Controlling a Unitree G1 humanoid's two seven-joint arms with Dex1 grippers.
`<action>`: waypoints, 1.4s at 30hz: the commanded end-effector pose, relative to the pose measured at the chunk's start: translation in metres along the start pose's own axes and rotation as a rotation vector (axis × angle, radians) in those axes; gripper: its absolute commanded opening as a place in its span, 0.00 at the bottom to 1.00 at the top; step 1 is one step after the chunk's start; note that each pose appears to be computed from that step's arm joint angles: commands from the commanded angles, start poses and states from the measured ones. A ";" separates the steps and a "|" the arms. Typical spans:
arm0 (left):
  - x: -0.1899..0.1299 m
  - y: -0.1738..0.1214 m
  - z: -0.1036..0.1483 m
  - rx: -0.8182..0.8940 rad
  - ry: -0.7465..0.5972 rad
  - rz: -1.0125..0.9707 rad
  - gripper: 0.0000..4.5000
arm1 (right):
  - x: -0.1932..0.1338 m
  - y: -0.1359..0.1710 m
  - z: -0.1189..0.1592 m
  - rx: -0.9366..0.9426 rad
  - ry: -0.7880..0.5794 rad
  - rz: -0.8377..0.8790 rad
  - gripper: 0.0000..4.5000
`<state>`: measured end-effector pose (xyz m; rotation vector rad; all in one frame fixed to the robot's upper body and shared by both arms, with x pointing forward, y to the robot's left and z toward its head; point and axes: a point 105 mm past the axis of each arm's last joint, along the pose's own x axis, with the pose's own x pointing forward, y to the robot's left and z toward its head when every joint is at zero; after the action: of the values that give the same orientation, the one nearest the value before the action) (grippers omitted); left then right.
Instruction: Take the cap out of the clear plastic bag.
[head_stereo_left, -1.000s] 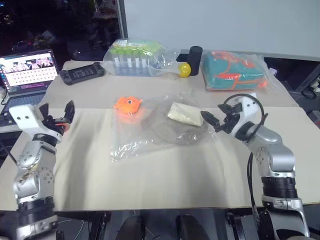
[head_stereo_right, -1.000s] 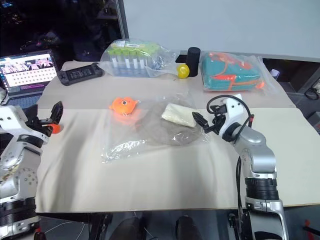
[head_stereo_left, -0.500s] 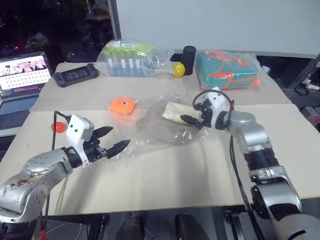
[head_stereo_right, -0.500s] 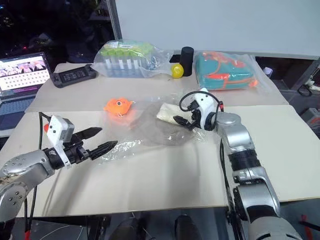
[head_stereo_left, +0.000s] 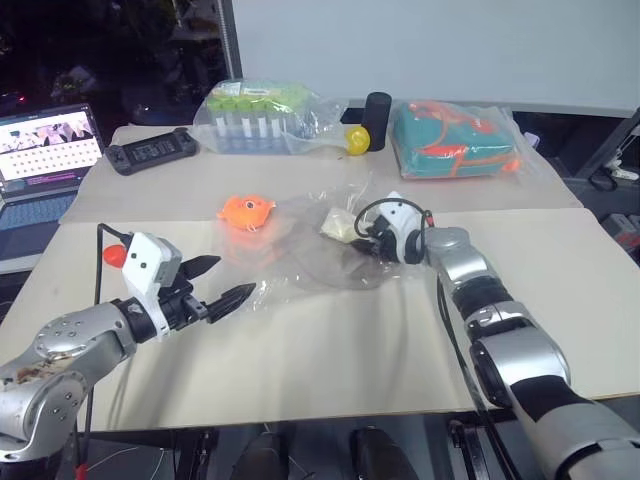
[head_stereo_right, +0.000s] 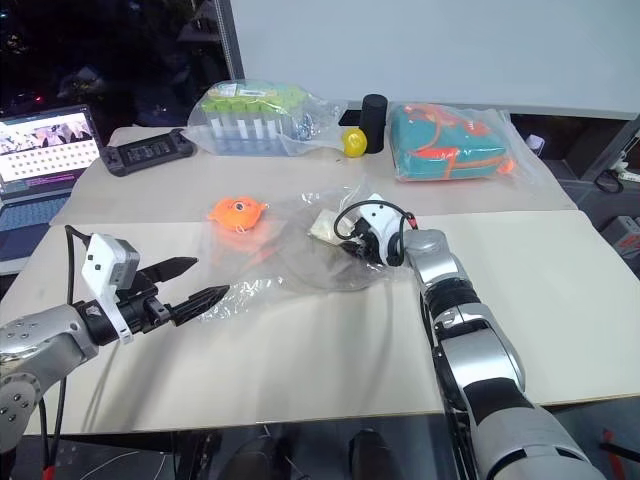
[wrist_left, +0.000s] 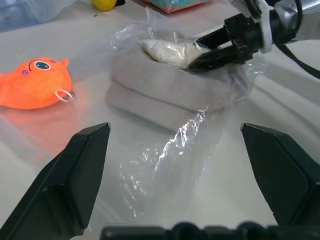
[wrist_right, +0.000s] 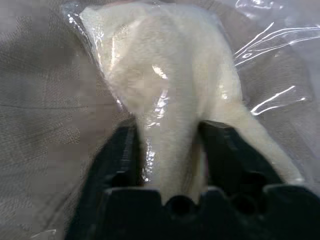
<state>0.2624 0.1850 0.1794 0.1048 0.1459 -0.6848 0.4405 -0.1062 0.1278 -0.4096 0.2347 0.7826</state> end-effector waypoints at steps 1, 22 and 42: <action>-0.004 -0.003 0.008 0.026 -0.027 0.005 1.00 | -0.007 -0.011 0.020 0.009 -0.071 -0.014 0.31; 0.012 -0.012 0.002 -0.020 -0.045 -0.008 1.00 | -0.116 -0.149 -0.010 0.076 0.063 -0.841 0.31; 0.007 0.022 0.002 -0.002 -0.060 0.203 1.00 | -0.034 -0.052 0.091 0.144 -0.186 -0.043 0.99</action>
<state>0.2737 0.1832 0.1678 0.0636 0.1405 -0.5791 0.4676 -0.1493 0.2090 -0.2207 0.1715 0.6005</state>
